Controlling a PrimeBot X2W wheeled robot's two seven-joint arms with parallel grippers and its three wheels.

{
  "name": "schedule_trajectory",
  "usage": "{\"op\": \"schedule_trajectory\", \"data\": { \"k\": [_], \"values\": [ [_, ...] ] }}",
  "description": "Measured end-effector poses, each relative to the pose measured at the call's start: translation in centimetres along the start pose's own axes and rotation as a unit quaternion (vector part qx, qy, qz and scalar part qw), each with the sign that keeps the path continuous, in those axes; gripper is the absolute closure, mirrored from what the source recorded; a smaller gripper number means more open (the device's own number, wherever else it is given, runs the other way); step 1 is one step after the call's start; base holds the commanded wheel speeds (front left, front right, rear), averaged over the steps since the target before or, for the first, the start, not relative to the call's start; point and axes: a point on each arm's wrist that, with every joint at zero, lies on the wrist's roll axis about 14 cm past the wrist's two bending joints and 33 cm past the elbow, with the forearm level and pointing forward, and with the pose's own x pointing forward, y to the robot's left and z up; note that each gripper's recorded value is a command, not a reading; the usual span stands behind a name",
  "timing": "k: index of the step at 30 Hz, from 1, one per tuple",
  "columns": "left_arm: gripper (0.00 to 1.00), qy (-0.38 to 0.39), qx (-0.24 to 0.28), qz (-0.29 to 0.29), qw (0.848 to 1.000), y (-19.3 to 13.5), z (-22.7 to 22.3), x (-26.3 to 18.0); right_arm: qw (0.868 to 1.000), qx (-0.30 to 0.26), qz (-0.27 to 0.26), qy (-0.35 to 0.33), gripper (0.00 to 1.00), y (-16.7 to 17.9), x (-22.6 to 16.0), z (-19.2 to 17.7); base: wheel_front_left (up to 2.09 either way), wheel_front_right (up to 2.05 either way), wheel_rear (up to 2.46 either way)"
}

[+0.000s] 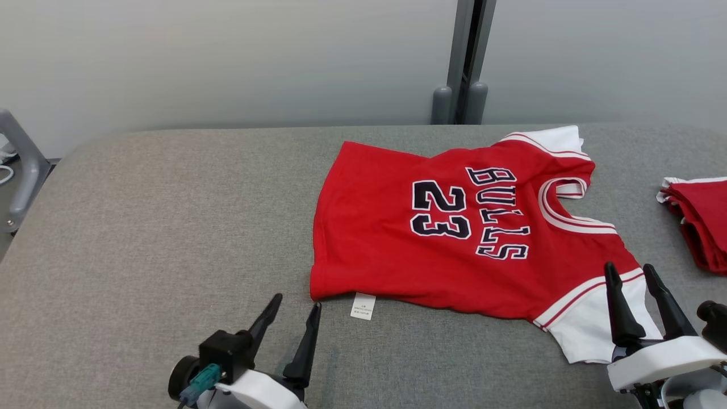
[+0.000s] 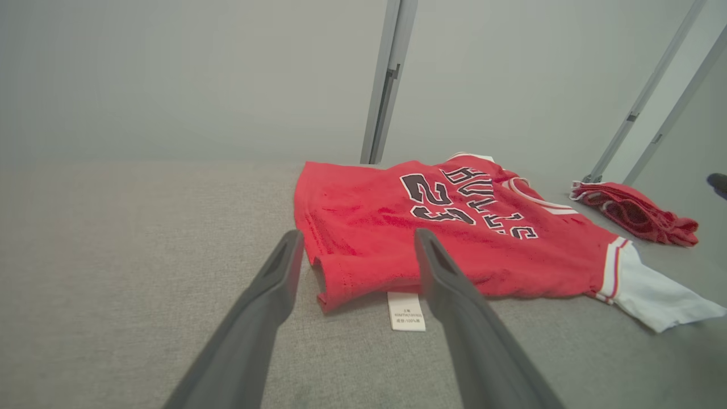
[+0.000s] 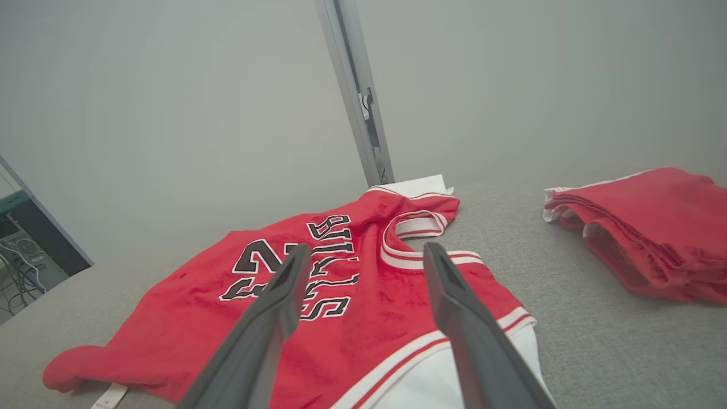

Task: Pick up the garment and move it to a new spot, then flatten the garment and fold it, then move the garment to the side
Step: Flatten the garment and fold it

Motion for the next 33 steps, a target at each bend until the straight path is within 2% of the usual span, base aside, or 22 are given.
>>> {"op": "schedule_trajectory", "data": {
  "k": [5, 13, 19, 28, 29, 30, 31, 32, 33],
  "values": [
    [0.00, 0.097, 0.030, -0.011, 0.995, 0.3, -5.4, 0.9, 1.000, 0.001, -0.008, 0.011, 0.00, -0.6, 0.0, -0.8, 0.00, 0.00, 0.00],
    [0.00, 0.177, 0.095, -0.035, 0.979, 0.8, -9.1, 3.8, 0.999, 0.005, -0.037, 0.019, 0.00, -2.7, -0.1, -1.4, 0.00, 0.00, 0.00],
    [0.00, 0.193, 0.100, -0.044, 0.975, 0.8, -9.9, 5.2, 0.998, 0.007, -0.056, 0.023, 0.00, -3.8, -0.4, -1.7, 0.00, 0.00, 0.00],
    [0.00, 0.195, 0.079, -0.049, 0.976, 0.6, -10.1, 5.5, 0.998, 0.009, -0.056, 0.027, 0.00, -3.7, -0.1, -2.2, 0.00, 0.00, 0.00],
    [0.10, 0.195, 0.074, -0.051, 0.977, 0.5, -10.1, 5.5, 0.998, 0.009, -0.055, 0.028, 0.00, -3.7, 0.0, -2.2, 0.00, 0.00, 0.00],
    [0.51, 0.197, 0.069, -0.050, 0.977, 0.5, -10.2, 5.5, 0.998, 0.009, -0.054, 0.029, 0.00, -3.7, 0.1, -2.2, 0.00, 0.00, 0.00],
    [0.78, 0.199, 0.068, -0.051, 0.976, 0.4, -10.3, 5.4, 0.998, 0.008, -0.054, 0.029, 0.00, -3.6, 0.1, -2.3, 0.00, 0.00, 0.00],
    [1.00, 0.200, 0.069, -0.054, 0.976, 0.3, -10.3, 5.4, 0.998, 0.008, -0.053, 0.030, 0.00, -3.6, 0.1, -2.3, 0.00, 0.00, 0.00],
    [1.00, 0.199, 0.068, -0.057, 0.976, 0.2, -10.2, 5.4, 0.998, 0.007, -0.052, 0.031, 0.00, -3.5, 0.2, -2.4, 0.00, 0.00, 0.00]
  ]
}}
